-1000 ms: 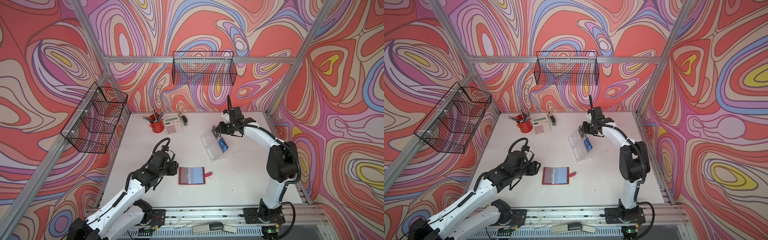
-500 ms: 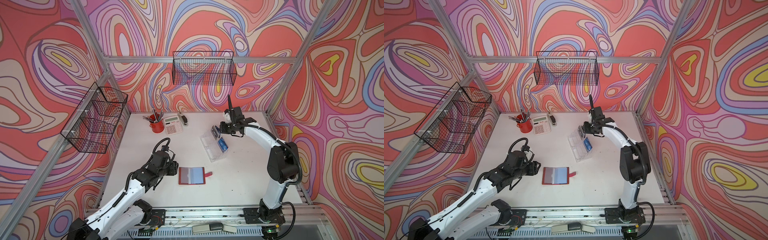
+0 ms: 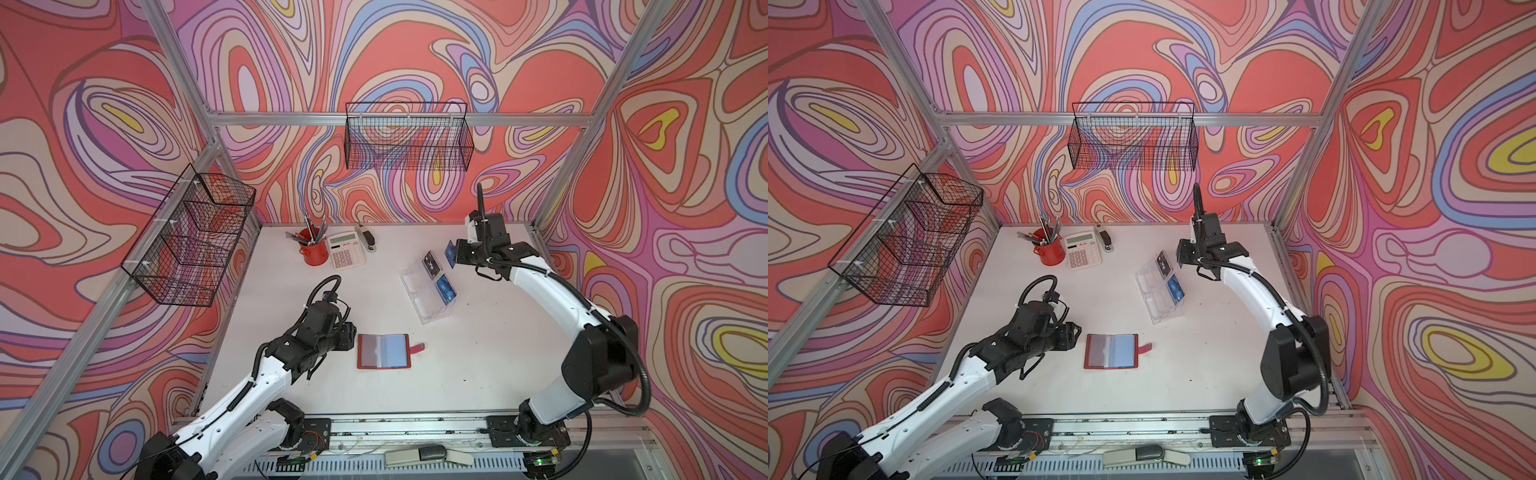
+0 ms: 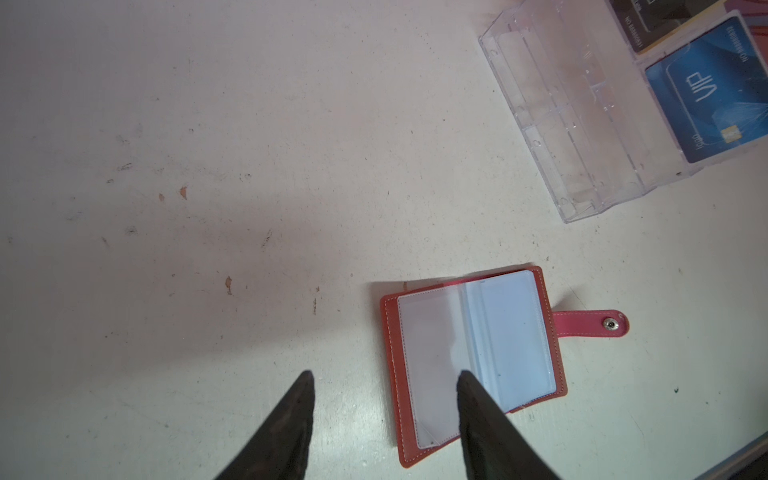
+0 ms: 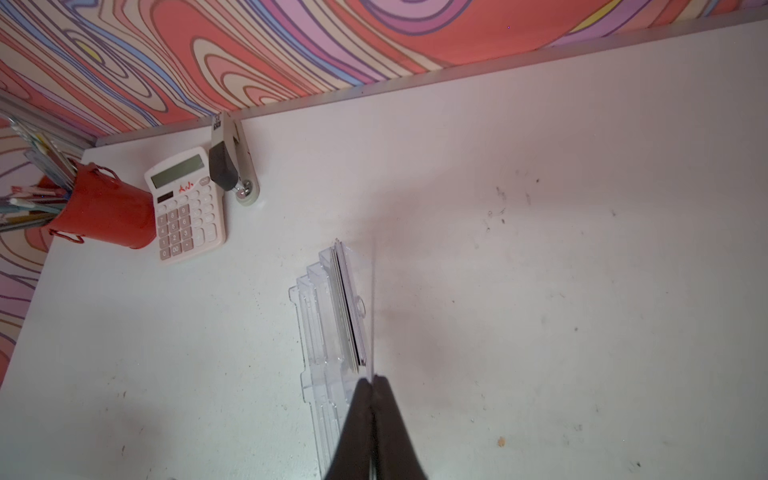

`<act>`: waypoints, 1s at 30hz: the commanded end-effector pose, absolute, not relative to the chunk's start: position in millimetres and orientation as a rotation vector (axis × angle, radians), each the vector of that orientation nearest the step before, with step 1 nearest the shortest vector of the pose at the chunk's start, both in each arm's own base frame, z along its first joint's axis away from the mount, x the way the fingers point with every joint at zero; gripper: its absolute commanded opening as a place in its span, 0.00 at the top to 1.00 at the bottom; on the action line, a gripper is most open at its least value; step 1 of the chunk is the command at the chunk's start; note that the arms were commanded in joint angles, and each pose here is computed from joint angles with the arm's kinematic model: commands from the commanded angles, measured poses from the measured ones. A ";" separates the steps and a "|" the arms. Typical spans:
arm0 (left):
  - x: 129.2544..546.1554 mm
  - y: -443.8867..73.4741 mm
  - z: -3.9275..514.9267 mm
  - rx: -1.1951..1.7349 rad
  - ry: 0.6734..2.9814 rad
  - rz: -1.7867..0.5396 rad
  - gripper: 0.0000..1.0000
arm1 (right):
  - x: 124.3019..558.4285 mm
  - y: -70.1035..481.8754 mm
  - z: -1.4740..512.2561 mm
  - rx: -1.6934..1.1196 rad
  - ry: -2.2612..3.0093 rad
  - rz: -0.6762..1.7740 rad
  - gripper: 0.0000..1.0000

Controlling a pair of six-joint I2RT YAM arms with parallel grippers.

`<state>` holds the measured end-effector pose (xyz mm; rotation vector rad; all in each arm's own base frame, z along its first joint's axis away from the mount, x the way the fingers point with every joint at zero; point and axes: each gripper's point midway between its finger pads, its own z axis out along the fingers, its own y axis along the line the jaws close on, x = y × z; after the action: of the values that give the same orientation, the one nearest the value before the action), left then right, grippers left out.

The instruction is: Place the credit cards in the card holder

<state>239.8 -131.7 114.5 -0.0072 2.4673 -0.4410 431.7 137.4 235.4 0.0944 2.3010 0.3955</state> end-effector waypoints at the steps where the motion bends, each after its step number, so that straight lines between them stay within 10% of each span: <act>1: 238.9 -131.3 115.1 -0.057 2.480 -0.449 0.45 | 418.0 128.0 254.5 0.219 2.196 0.434 1.00; 18: 221.5 -132.3 78.1 -0.230 2.254 -0.742 0.50 | 240.9 275.5 186.2 0.335 1.909 0.802 1.00; 20: 215.9 -127.1 64.4 -0.309 2.246 -0.770 0.34 | 228.2 289.8 167.9 0.337 1.908 0.841 1.00; 30: 213.0 -126.5 76.4 -0.302 2.219 -0.796 0.33 | 203.0 339.4 119.1 0.233 1.909 0.993 1.00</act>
<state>208.8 -128.4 73.3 -0.2434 2.2336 -0.7869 200.5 333.8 103.5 0.1402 2.0112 0.8550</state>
